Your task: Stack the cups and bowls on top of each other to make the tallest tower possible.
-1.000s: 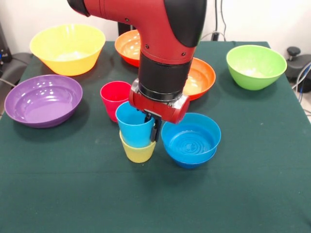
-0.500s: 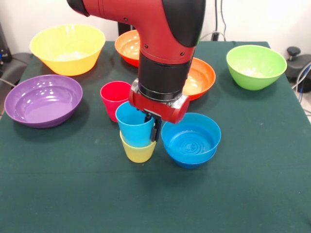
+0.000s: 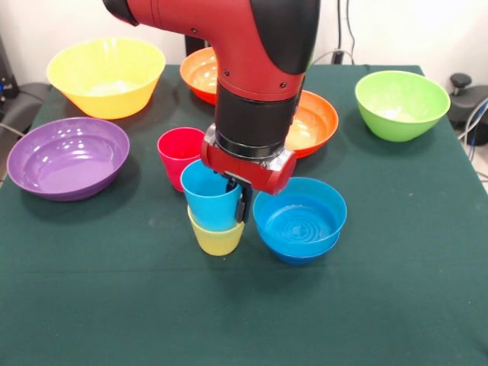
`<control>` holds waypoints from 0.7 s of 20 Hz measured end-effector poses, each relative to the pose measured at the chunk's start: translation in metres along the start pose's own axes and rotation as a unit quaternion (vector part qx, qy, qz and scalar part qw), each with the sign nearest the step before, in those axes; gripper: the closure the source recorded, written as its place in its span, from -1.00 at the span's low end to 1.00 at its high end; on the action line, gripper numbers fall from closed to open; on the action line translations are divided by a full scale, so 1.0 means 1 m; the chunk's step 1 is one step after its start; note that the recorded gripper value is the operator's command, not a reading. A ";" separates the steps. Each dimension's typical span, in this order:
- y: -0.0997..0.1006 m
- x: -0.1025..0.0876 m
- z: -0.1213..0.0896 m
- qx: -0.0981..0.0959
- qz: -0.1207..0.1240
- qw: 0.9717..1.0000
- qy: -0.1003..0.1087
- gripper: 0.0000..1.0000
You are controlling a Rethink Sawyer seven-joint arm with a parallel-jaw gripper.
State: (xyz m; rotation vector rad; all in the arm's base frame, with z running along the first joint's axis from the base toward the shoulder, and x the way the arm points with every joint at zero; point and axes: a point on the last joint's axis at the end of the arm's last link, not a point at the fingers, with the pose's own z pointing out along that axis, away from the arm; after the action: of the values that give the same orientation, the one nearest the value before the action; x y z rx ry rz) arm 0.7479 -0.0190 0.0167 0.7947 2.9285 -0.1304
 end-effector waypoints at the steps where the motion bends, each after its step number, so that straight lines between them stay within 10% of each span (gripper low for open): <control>1: 0.000 0.000 0.000 0.000 0.001 1.000 0.000 1.00; 11: -0.001 -0.001 0.000 0.001 0.006 1.000 0.001 1.00; 12: -0.002 0.000 0.001 0.003 0.007 1.000 0.001 -1.00; 14: -0.004 0.001 0.002 0.006 0.007 1.000 0.001 -1.00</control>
State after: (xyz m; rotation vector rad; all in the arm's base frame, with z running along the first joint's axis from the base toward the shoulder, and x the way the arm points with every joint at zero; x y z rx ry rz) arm 0.7457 -0.0221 0.0151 0.8162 2.9272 -0.1453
